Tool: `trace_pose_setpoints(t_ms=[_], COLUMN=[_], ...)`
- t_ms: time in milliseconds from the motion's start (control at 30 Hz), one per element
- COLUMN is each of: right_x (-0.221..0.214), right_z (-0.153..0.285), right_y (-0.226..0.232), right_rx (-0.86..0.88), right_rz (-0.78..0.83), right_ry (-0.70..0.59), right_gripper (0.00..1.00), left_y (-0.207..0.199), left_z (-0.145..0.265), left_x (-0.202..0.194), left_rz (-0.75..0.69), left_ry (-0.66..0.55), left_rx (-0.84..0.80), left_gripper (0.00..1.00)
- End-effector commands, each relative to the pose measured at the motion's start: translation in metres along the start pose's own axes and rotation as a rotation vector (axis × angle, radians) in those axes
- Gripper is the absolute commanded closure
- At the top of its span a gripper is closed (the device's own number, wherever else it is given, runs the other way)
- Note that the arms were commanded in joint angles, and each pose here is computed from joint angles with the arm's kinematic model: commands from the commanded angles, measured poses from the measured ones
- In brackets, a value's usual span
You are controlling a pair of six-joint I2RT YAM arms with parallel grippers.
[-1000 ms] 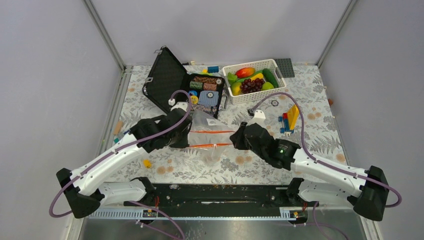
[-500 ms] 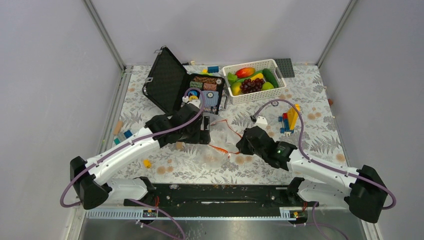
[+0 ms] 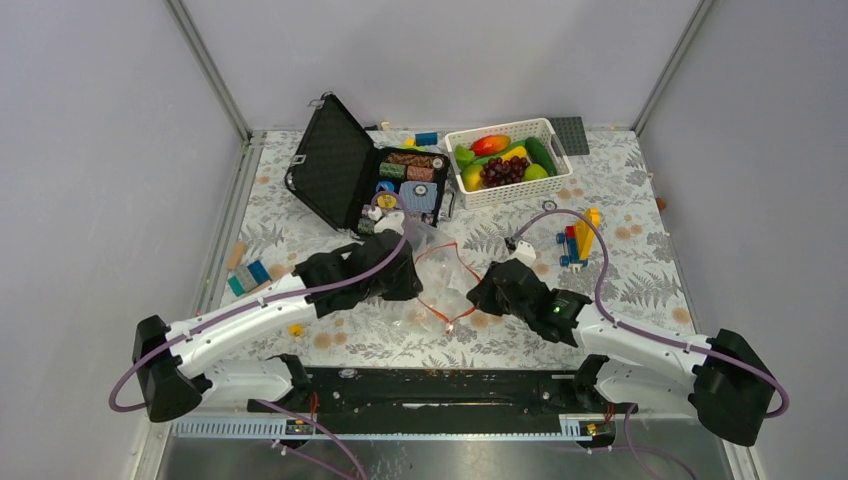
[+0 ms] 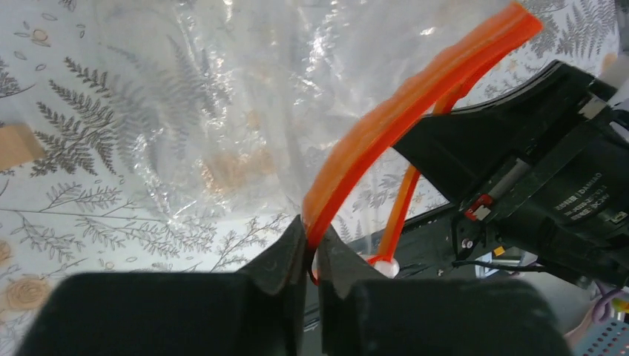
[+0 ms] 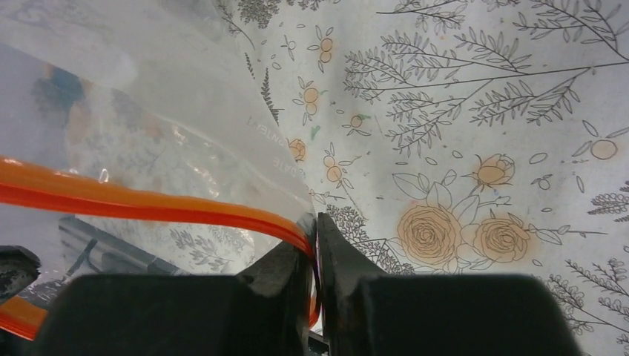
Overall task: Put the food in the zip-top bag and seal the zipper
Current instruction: Open the zipper of the food storage bag, then move the bin to the center of the board.
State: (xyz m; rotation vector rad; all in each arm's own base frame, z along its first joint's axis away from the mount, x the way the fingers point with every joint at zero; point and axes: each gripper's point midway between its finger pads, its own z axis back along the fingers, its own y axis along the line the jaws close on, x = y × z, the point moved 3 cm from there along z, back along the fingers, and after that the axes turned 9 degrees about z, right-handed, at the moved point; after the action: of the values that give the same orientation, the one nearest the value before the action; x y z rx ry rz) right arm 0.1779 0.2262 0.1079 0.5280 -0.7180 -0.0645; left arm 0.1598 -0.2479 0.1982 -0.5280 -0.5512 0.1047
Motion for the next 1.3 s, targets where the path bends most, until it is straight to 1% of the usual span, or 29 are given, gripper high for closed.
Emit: trace_pose_setpoints(t_ms=[0, 33, 67, 100, 133, 167, 200, 233, 400, 500, 600, 700, 767, 867, 933, 1033, 1100, 1133, 1167, 1267], right_x=[0.015, 0.019, 0.024, 0.029, 0.035, 0.04, 0.049, 0.051, 0.085, 0.11, 0.142, 0.181, 0.206, 0.246, 0.268, 0.293, 0.304, 0.315, 0.314, 0.322], right_z=[0.004, 0.008, 0.012, 0.016, 0.021, 0.025, 0.032, 0.033, 0.058, 0.065, 0.063, 0.052, 0.04, 0.015, -0.006, -0.043, -0.07, -0.081, -0.101, -0.135], right_y=[0.021, 0.026, 0.033, 0.039, 0.043, 0.045, 0.048, 0.044, 0.053, 0.048, 0.038, 0.016, 0.003, -0.01, -0.018, -0.032, -0.041, -0.04, -0.047, -0.056], right_rx=[0.107, 0.14, 0.18, 0.214, 0.23, 0.233, 0.235, 0.205, 0.186, 0.118, 0.02, -0.106, -0.208, -0.359, -0.416, -0.476, -0.508, -0.509, -0.52, -0.531], right_rz=[0.008, 0.057, 0.127, 0.2, 0.254, 0.301, 0.332, 0.359, 0.444, 0.428, 0.397, 0.299, 0.264, 0.301, 0.292, 0.285, 0.323, 0.336, 0.349, 0.383], right_ry=[-0.051, -0.063, -0.075, -0.087, -0.104, -0.119, -0.147, -0.149, -0.252, -0.25, -0.274, -0.274, -0.298, -0.325, -0.313, -0.28, -0.243, -0.247, -0.217, -0.189], right_gripper=[0.82, 0.77, 0.68, 0.54, 0.36, 0.21, 0.03, 0.01, 0.0, 0.0, 0.0, 0.0, 0.0, 0.0, 0.0, 0.0, 0.0, 0.0, 0.0, 0.02], left_y=[-0.02, -0.018, -0.016, -0.015, -0.016, -0.016, -0.019, -0.02, -0.022, -0.018, -0.014, -0.009, -0.006, -0.001, 0.002, 0.008, 0.013, 0.015, 0.017, 0.019], left_z=[0.001, 0.001, 0.0, -0.002, -0.003, -0.004, -0.004, -0.005, -0.008, -0.009, -0.01, -0.011, -0.011, -0.013, -0.015, -0.016, -0.018, -0.018, -0.019, -0.022], left_x=[0.015, 0.017, 0.019, 0.02, 0.021, 0.022, 0.024, 0.025, 0.031, 0.034, 0.038, 0.04, 0.042, 0.045, 0.047, 0.05, 0.052, 0.052, 0.052, 0.053], left_rz=[0.034, 0.031, 0.027, 0.021, 0.014, 0.004, -0.006, -0.015, -0.058, -0.072, -0.073, -0.078, -0.076, -0.062, -0.046, -0.033, -0.028, -0.027, -0.025, -0.02], left_ry=[-0.102, -0.11, -0.122, -0.126, -0.127, -0.127, -0.126, -0.122, -0.113, -0.104, -0.092, -0.074, -0.078, -0.08, -0.071, -0.075, -0.078, -0.077, -0.079, -0.07], left_rx=[-0.065, -0.053, -0.034, -0.018, -0.006, 0.005, 0.006, 0.011, 0.052, 0.069, 0.067, 0.066, 0.064, 0.049, 0.038, 0.043, 0.054, 0.058, 0.059, 0.061], left_gripper=[1.0, 1.0, 1.0, 1.0, 1.0, 1.0, 1.0, 1.0, 1.0, 1.0, 1.0, 1.0, 1.0, 1.0, 1.0, 1.0, 1.0, 1.0, 1.0, 1.0])
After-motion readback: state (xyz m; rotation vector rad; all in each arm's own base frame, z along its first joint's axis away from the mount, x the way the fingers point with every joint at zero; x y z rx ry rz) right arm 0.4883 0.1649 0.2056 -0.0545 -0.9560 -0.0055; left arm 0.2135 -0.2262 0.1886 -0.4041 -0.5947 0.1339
